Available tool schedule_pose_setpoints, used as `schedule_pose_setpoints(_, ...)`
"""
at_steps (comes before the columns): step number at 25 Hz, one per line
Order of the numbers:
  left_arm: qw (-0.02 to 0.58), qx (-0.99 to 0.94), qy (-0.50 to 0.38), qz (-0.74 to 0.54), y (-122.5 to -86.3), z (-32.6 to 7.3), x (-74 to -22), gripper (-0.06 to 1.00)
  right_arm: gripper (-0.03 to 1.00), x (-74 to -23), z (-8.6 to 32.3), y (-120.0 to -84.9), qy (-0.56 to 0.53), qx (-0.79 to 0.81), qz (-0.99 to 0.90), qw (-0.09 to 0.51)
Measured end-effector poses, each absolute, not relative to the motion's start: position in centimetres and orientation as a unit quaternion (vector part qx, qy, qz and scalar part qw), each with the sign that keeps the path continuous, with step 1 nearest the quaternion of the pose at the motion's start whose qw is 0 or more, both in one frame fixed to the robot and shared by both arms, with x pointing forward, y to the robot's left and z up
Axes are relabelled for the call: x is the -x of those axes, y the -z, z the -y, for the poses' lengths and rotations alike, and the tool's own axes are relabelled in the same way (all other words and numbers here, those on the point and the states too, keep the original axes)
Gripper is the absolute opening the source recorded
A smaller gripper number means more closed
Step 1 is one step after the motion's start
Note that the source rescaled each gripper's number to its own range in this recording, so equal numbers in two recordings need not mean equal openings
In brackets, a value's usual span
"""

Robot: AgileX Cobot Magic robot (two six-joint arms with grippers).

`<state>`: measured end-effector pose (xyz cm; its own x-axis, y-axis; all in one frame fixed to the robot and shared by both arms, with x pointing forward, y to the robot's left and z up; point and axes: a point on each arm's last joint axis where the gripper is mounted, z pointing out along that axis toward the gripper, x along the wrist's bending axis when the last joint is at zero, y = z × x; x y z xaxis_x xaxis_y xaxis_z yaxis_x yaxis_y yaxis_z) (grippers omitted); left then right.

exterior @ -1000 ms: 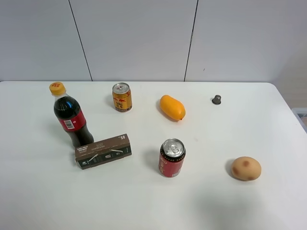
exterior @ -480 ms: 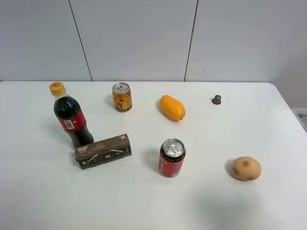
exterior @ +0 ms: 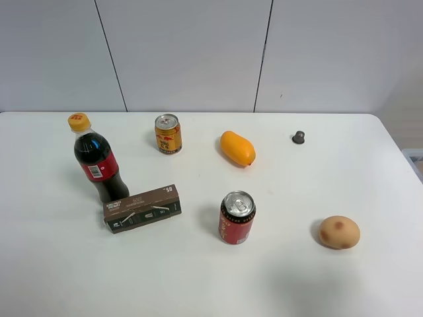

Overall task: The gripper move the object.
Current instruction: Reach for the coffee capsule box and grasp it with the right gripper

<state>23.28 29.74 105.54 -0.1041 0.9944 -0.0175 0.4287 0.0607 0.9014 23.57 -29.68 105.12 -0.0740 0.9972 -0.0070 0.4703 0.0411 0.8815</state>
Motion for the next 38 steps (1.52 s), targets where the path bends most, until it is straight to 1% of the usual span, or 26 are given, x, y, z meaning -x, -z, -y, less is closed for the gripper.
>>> schedule_pose_setpoints(2, 0.362, -0.563, -0.391, -0.632, -105.5, -29.7, -23.3, 1.00, 1.00, -24.3, 29.2, -105.1, -0.370, -0.576, -0.652, 0.325)
schedule_pose_setpoints(5, 0.362, -0.563, -0.391, -0.632, -105.5, -29.7, -23.3, 1.00, 1.00, -26.0, 28.3, -105.3, -0.366, -0.568, -0.691, 0.257)
schedule_pose_setpoints(8, 0.362, -0.563, -0.391, -0.632, -105.5, -29.7, -23.3, 1.00, 1.00, -27.6, 27.7, -106.9, -0.360, -0.557, -0.716, 0.217)
schedule_pose_setpoints(13, 0.362, -0.563, -0.391, -0.632, -105.5, -29.7, -23.3, 1.00, 1.00, -30.8, 27.0, -111.4, -0.342, -0.521, -0.752, 0.214)
schedule_pose_setpoints(17, 0.362, -0.563, -0.391, -0.632, -105.5, -29.7, -23.3, 1.00, 1.00, -34.8, 25.3, -114.7, -0.320, -0.481, -0.788, 0.213)
schedule_pose_setpoints(19, 0.362, -0.563, -0.391, -0.632, -105.5, -29.7, -23.3, 1.00, 1.00, -36.9, 24.0, -115.6, -0.309, -0.464, -0.804, 0.204)
schedule_pose_setpoints(20, 0.362, -0.563, -0.391, -0.632, -105.5, -29.7, -23.3, 1.00, 1.00, -36.9, 24.0, -115.6, -0.309, -0.464, -0.804, 0.204)
schedule_pose_setpoints(23, 0.362, -0.563, -0.391, -0.632, -105.5, -29.7, -23.3, 1.00, 1.00, -39.9, 21.2, -116.9, -0.305, -0.435, -0.826, 0.187)
schedule_pose_setpoints(25, 0.362, -0.563, -0.391, -0.632, -105.5, -29.7, -23.3, 1.00, 1.00, -41.8, 19.3, -117.4, -0.300, -0.418, -0.839, 0.177)
schedule_pose_setpoints(28, 0.362, -0.563, -0.391, -0.632, -105.5, -29.7, -23.3, 1.00, 1.00, -44.5, 16.1, -117.6, -0.281, -0.386, -0.860, 0.179)
schedule_pose_setpoints(31, 0.362, -0.563, -0.391, -0.632, -105.5, -29.7, -23.3, 1.00, 1.00, -46.7, 12.9, -117.2, -0.254, -0.356, -0.881, 0.182)
schedule_pose_setpoints(35, 0.362, -0.563, -0.391, -0.632, -105.5, -29.7, -23.3, 1.00, 1.00, -48.3, 9.0, -116.8, -0.247, -0.324, -0.896, 0.176)
schedule_pose_setpoints(38, 0.362, -0.563, -0.391, -0.632, -105.5, -29.7, -23.3, 1.00, 1.00, -49.1, 6.6, -115.7, -0.239, -0.299, -0.908, 0.169)
